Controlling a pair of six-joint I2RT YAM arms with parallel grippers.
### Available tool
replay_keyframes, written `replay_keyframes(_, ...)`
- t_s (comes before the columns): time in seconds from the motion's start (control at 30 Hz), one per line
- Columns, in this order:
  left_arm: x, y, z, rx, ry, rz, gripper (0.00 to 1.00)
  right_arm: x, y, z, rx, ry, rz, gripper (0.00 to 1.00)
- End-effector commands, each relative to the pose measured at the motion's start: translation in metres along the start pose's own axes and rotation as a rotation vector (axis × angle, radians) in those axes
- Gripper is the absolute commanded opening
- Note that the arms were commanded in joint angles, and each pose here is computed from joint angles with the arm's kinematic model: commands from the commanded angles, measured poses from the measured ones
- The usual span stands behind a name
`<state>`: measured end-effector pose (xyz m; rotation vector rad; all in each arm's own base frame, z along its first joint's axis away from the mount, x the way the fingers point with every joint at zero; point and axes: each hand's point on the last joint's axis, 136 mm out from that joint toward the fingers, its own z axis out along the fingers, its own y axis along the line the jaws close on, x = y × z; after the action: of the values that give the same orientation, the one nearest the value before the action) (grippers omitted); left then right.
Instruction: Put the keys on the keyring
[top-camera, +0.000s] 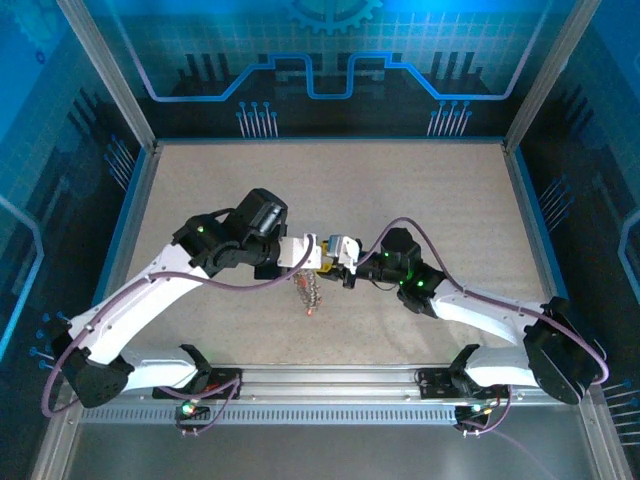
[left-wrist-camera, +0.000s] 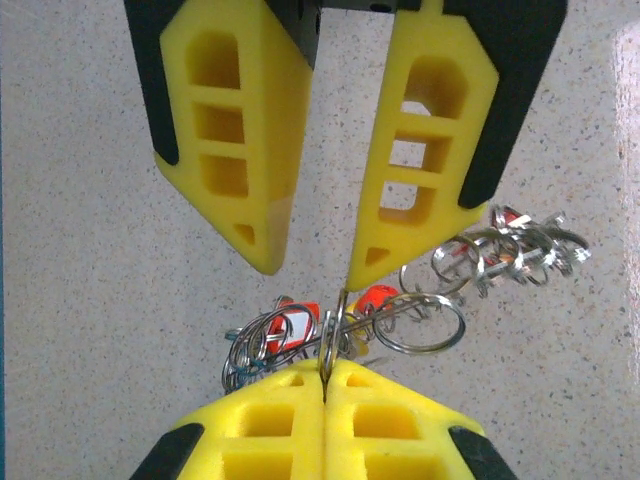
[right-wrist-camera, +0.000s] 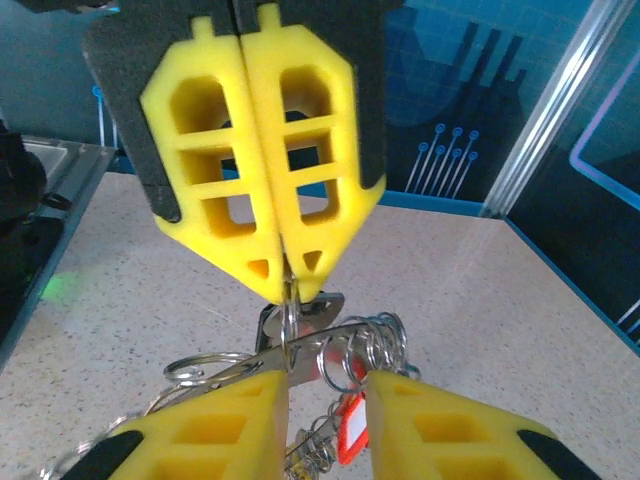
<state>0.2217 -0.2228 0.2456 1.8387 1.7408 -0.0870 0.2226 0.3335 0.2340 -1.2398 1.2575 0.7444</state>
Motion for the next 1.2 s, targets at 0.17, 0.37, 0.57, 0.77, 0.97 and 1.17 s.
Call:
replay_keyframes(0.17, -0.016, 0.011, -0.008, -0.022, -0.029, 0.025, 0.0, -0.018, 0.01, 0.002, -0.058, -0.086, -0.028, 0.25)
replay_keyframes(0.37, -0.021, 0.009, -0.006, -0.014, -0.061, 0.033, 0.0, -0.017, 0.004, 0.007, -0.031, -0.088, -0.002, 0.24)
replay_keyframes(0.57, -0.03, 0.009, -0.011, -0.022, -0.116, 0.043, 0.0, -0.014, -0.001, 0.009, -0.008, -0.081, 0.023, 0.19)
replay_keyframes(0.77, -0.03, 0.008, -0.006, -0.017, -0.113, 0.059, 0.0, -0.018, 0.002, 0.006, -0.012, -0.109, 0.026, 0.14)
replay_keyframes(0.97, -0.033, 0.014, -0.008, -0.06, -0.146, 0.048, 0.04, -0.024, 0.0, 0.002, 0.002, -0.128, 0.01, 0.0)
replay_keyframes(1.17, -0.022, 0.008, -0.012, -0.102, -0.178, -0.003, 0.24, -0.031, -0.003, -0.011, 0.045, -0.167, -0.013, 0.0)
